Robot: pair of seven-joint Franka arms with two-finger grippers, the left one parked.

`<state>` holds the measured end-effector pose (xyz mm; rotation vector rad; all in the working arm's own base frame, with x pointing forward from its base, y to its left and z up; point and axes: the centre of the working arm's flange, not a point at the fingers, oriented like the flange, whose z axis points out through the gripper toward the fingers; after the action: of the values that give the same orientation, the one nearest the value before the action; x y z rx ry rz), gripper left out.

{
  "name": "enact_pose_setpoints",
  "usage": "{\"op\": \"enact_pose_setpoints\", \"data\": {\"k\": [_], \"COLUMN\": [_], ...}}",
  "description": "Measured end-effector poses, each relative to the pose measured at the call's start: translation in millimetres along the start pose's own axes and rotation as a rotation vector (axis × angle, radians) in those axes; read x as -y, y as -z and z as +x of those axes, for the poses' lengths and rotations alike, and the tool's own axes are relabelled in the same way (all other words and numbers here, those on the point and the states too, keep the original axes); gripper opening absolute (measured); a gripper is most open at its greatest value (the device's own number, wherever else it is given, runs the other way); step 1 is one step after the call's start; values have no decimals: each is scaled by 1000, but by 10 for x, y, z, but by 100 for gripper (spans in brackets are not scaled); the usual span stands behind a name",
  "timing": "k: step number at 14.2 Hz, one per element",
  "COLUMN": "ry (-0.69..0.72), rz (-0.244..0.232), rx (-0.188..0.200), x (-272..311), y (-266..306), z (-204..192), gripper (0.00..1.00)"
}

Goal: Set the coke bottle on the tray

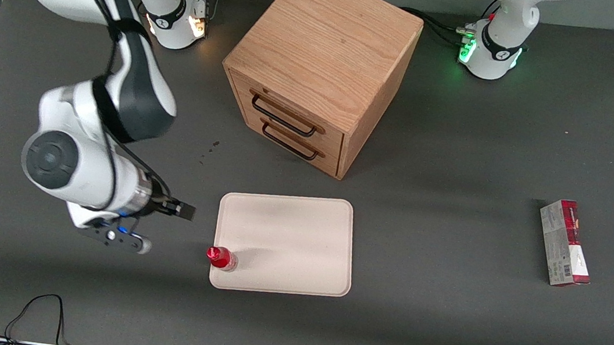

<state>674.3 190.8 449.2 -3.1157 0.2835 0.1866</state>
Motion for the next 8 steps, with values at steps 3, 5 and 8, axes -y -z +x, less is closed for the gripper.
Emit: {"op": "enact_pose_setpoints", "data": {"k": [3,5,8], "ry": [81,124,164], "rz": [-20,-16,10], "rx": [14,2,-8], "x": [-716,-1231,-1962], "y": [306,564,903], "z": [-396,-729,-1114], "gripper": [100,100,100]}}
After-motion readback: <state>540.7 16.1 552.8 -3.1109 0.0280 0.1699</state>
